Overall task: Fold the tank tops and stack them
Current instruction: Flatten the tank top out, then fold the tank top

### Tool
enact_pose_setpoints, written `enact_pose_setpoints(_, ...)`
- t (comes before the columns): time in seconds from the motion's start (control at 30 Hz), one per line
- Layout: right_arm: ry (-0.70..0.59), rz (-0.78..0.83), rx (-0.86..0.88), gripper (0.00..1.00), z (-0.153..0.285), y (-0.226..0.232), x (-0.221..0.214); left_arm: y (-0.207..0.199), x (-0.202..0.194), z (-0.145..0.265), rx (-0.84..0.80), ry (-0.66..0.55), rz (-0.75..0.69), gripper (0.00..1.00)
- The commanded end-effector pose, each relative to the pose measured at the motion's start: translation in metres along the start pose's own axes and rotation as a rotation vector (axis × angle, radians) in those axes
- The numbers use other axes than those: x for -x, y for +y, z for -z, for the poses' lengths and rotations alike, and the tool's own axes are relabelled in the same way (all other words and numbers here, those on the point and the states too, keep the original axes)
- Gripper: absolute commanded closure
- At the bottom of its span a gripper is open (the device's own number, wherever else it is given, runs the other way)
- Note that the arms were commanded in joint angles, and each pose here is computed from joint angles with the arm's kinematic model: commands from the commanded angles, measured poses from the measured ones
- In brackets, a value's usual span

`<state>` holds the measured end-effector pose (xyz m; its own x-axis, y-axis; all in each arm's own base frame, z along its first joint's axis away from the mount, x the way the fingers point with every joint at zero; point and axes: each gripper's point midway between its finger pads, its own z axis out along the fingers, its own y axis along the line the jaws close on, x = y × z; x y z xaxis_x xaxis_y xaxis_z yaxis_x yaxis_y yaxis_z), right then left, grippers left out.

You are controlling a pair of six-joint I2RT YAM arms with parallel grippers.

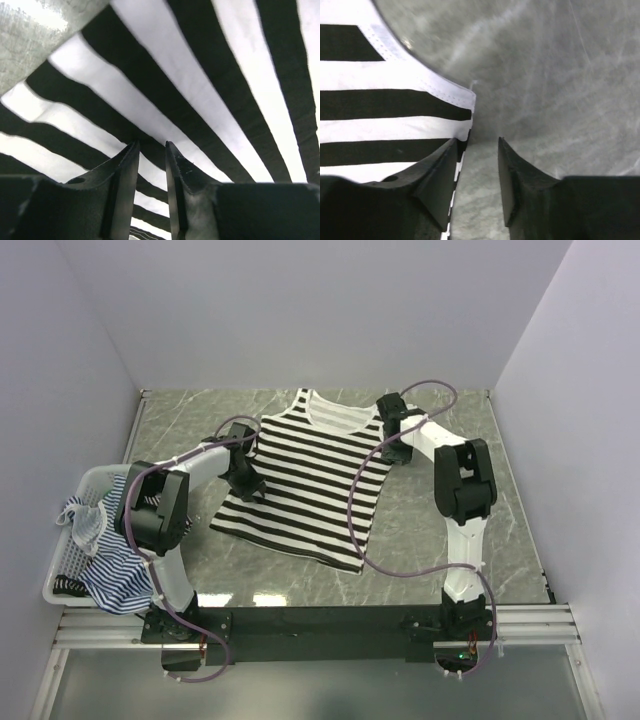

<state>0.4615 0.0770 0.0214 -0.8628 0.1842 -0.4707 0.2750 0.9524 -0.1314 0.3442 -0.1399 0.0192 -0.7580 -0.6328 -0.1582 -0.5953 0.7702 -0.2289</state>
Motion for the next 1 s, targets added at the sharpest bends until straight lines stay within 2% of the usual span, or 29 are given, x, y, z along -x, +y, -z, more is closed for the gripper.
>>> enact_pose_setpoints(0.0,0.004,-0.029,-0.022,0.57,0.008,-0.024,-0.004,0.022,0.007,-0.010,0.091,-0.018,-0.053,0.65)
enact_pose_setpoints(0.13,-0.003,-0.068,0.022,0.59,0.017,-0.030,-0.010,0.019,0.008,-0.010,0.057,-0.001,-0.081,0.61)
enact_pose_setpoints(0.3,0.019,-0.108,0.063,0.62,0.021,-0.039,-0.031,-0.014,0.011,0.004,-0.102,0.006,-0.180,0.54)
enact_pose_setpoints(0.43,0.001,-0.147,0.110,0.62,0.030,-0.040,-0.040,-0.040,0.010,0.033,-0.156,-0.066,-0.270,0.50)
enact_pose_setpoints(0.57,-0.016,-0.187,0.143,0.57,0.034,-0.043,-0.043,-0.061,-0.026,0.066,-0.207,-0.093,-0.375,0.51)
enact_pose_setpoints(0.6,-0.017,-0.201,0.161,0.55,0.036,-0.041,-0.043,-0.070,-0.050,0.072,-0.233,-0.080,-0.422,0.51)
enact_pose_setpoints(0.77,-0.054,-0.271,0.217,0.50,0.040,-0.048,-0.038,-0.061,-0.131,0.082,-0.214,-0.092,-0.578,0.55)
enact_pose_setpoints(0.97,-0.063,-0.352,0.323,0.51,0.044,-0.046,-0.025,-0.063,-0.218,0.090,-0.215,-0.109,-0.808,0.57)
